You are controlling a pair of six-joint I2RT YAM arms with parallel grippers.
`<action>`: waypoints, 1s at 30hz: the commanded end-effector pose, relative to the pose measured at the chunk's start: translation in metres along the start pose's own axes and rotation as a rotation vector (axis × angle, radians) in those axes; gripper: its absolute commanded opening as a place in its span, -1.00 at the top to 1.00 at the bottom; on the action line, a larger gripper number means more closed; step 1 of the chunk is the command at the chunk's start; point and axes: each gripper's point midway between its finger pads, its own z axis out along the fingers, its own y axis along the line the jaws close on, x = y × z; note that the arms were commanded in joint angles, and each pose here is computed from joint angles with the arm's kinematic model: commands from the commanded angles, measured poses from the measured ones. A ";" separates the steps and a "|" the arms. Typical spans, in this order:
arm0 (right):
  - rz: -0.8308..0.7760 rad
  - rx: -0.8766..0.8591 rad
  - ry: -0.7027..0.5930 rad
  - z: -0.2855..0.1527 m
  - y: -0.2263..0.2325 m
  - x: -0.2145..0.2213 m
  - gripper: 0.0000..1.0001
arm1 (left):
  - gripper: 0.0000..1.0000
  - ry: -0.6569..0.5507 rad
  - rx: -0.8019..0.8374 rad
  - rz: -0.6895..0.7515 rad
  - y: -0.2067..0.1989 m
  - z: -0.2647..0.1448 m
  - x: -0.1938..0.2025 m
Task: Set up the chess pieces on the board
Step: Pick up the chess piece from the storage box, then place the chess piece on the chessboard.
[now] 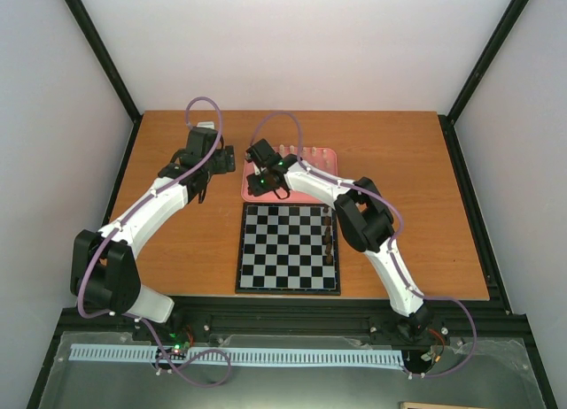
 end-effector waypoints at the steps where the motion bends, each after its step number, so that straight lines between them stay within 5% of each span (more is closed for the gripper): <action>1: 0.002 0.017 0.001 -0.001 -0.005 -0.002 0.83 | -0.99 -0.025 -0.009 -0.013 0.001 0.000 -0.009; 17: 0.006 0.016 -0.075 -0.033 -0.005 -0.014 0.94 | -0.99 -0.027 -0.011 -0.014 0.001 -0.001 -0.010; 30: 0.020 0.070 -0.235 -0.102 -0.013 -0.040 0.94 | -0.99 -0.033 -0.011 -0.015 0.003 -0.004 -0.011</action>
